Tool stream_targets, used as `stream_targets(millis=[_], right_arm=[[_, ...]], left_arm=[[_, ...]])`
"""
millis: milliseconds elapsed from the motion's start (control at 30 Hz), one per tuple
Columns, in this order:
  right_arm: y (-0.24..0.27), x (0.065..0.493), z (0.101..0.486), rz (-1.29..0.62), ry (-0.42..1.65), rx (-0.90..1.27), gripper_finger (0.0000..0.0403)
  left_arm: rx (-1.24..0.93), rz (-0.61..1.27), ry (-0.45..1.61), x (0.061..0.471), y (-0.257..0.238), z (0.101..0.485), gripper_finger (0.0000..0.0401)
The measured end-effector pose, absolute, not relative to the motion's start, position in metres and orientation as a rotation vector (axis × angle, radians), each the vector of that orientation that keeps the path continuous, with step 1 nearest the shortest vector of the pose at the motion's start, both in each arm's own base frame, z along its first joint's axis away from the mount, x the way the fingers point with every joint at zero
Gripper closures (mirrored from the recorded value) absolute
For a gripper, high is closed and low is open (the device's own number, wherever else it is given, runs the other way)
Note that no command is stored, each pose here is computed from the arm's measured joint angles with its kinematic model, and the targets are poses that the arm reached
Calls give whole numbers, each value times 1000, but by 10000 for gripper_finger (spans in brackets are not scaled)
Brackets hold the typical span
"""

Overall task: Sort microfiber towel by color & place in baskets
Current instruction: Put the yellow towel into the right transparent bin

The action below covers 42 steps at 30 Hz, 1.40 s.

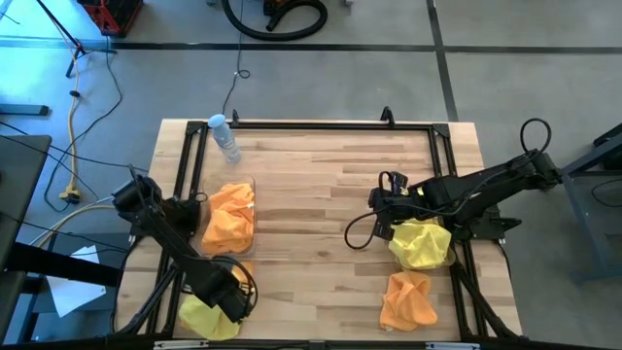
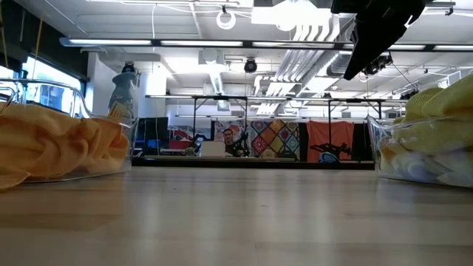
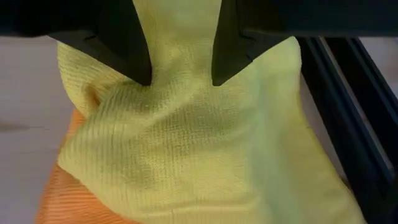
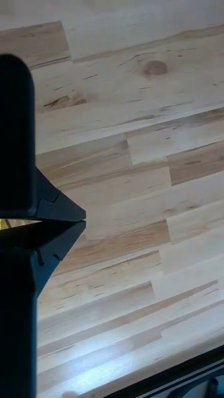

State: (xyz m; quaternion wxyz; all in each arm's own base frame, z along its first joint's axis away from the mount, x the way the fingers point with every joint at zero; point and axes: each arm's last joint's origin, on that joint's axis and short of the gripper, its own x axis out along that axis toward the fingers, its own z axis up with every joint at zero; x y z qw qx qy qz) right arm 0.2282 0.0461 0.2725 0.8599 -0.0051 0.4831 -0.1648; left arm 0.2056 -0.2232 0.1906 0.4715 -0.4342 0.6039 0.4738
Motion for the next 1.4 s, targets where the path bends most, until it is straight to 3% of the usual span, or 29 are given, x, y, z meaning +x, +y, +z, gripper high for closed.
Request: stream_targets(millis=[100,267,400,600,867,1000,1400], right_arm=[[46,228,272,-345,1014,-11,402],[46,229,273,-344,1011,-10,402],[46,229,273,-354,1000,14,402],[49,237,277,-315,924,58,402],[62,264,303,-25,594,86,397],[66,271,315,88,463,113,360],[69,285,315,88,370,110,160]], left_arm=[[-1048,1150,1503,207,-226,185,280],[-1058,1101,1509,211,-230,186,387],[-1044,1053,1479,218,-233,208,396],[-969,1004,1328,230,-231,272,400],[-831,851,1108,261,-195,335,401],[-742,788,1051,284,-165,347,401],[-571,483,829,359,-73,365,401]])
